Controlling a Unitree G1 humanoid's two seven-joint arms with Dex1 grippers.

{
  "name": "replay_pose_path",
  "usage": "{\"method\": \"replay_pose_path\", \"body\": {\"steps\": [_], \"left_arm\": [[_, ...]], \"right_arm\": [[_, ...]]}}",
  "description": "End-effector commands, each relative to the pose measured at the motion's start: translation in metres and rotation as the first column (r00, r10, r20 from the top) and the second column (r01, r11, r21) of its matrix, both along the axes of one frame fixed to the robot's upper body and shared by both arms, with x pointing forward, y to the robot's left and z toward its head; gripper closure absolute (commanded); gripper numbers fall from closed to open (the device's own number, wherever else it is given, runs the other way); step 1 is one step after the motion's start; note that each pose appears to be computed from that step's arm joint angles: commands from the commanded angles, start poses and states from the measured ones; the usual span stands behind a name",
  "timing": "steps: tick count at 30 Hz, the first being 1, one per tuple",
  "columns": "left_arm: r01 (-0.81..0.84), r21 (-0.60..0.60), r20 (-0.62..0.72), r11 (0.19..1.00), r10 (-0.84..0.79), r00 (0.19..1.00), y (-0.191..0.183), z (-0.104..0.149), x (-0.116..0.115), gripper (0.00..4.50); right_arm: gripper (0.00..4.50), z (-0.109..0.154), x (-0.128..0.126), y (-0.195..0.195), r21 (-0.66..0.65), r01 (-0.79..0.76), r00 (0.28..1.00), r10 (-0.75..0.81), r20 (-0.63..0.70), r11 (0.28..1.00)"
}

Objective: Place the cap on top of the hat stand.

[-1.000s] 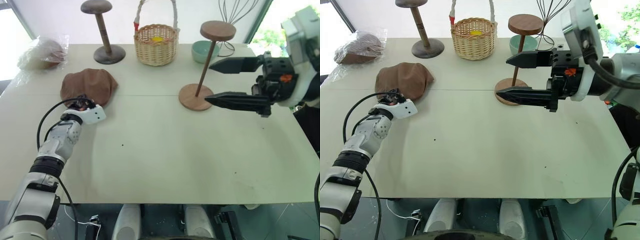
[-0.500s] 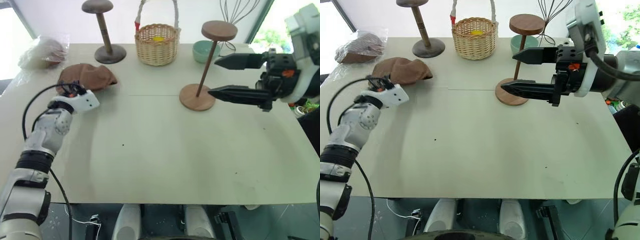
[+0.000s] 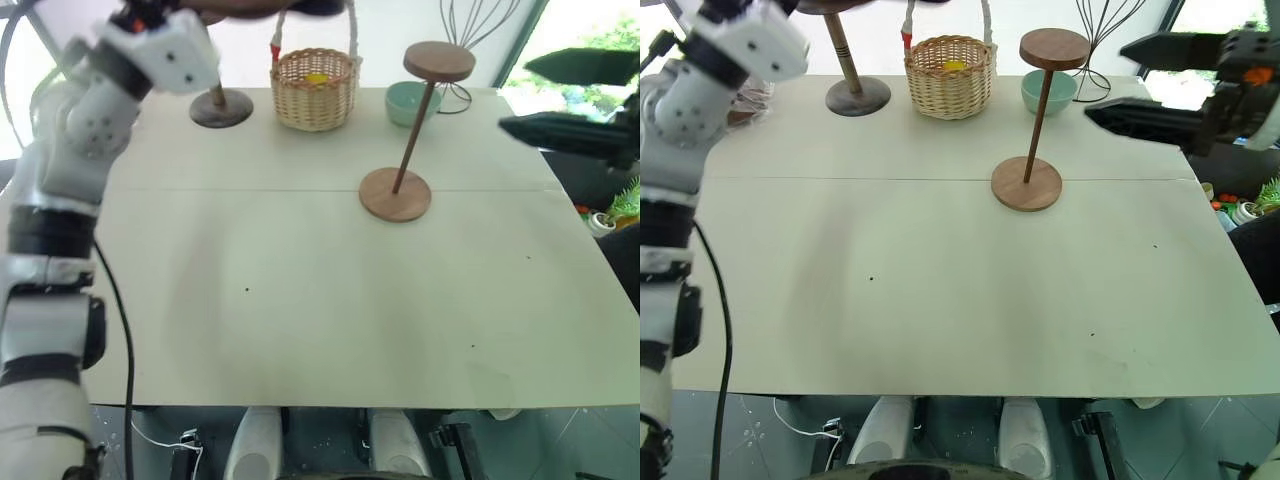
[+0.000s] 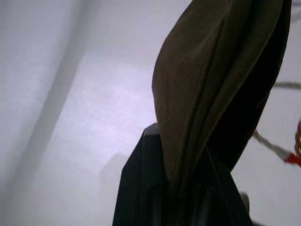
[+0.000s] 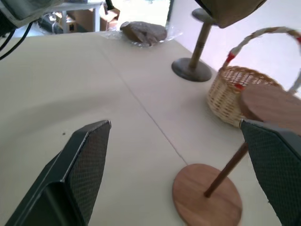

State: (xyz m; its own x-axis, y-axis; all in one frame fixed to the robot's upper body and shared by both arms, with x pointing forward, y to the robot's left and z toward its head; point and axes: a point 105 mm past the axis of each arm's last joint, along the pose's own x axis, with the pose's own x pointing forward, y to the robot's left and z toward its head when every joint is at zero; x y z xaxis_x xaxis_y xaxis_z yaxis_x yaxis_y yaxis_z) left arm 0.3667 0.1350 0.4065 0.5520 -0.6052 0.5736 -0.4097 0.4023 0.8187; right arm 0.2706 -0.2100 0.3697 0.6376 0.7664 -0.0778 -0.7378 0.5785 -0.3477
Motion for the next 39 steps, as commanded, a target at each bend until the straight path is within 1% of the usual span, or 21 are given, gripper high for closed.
{"method": "replay_pose_path", "body": {"steps": [1,4,9,13,16,18,21,26,29,32,35,38,39], "left_arm": [[0.117,0.012,0.034,0.993,-0.118,0.992,-0.032,0.013,-0.007,4.46],[0.2,0.04,0.034,0.979,-0.202,0.979,-0.061,0.01,-0.006,4.46],[0.271,0.06,0.014,0.961,-0.273,0.962,-0.093,0.0,0.0,4.46],[0.285,0.084,-0.019,0.955,-0.285,0.958,-0.122,-0.014,0.012,4.46],[0.302,0.101,-0.063,0.948,-0.297,0.953,-0.141,-0.032,0.019,4.46],[0.305,0.112,-0.079,0.946,-0.297,0.951,-0.15,-0.042,0.021,4.46],[0.271,0.153,-0.115,0.95,-0.255,0.96,-0.157,-0.06,0.03,4.46],[0.223,0.216,-0.132,0.951,-0.198,0.971,-0.17,-0.079,0.038,4.46],[0.23,0.214,-0.154,0.95,-0.2,0.968,-0.168,-0.087,0.039,4.46],[0.262,0.197,-0.168,0.945,-0.23,0.958,-0.166,-0.09,0.036,3.14],[0.279,0.186,-0.176,0.942,-0.247,0.953,-0.162,-0.09,0.033,1.62],[0.3,0.141,-0.205,0.943,-0.269,0.941,-0.153,-0.086,0.032,0.03],[0.31,0.126,-0.214,0.942,-0.279,0.936,-0.149,-0.084,0.03,0.03]], "right_arm": [[0.0,0.019,-0.008,-0.018,0.003,0.074,0.994,-0.074,0.084,0.997],[0.0,0.019,-0.012,-0.027,0.011,0.116,0.99,-0.116,0.085,0.993],[0.0,0.017,-0.018,-0.036,0.026,0.169,0.981,-0.171,0.091,0.985],[0.0,0.017,-0.022,-0.036,0.044,0.181,0.978,-0.185,0.098,0.982],[0.0,0.015,-0.024,-0.036,0.053,0.188,0.976,-0.193,0.098,0.981],[0.0,0.014,-0.025,-0.036,0.058,0.192,0.976,-0.197,0.098,0.98],[0.0,0.013,-0.024,-0.035,0.068,0.193,0.975,-0.199,0.096,0.979],[0.0,0.01,-0.021,-0.031,0.073,0.181,0.978,-0.187,0.094,0.981],[0.0,0.01,-0.02,-0.03,0.076,0.177,0.978,-0.184,0.095,0.981],[0.0,0.007,-0.019,-0.03,0.075,0.177,0.979,-0.183,0.088,0.981],[0.0,0.002,-0.016,-0.029,0.051,0.184,0.979,-0.187,0.082,0.982],[0.0,-0.006,-0.014,-0.026,-0.003,0.192,0.978,-0.191,0.089,0.981],[0.0,-0.008,-0.013,-0.025,-0.021,0.194,0.977,-0.191,0.094,0.981]]}}
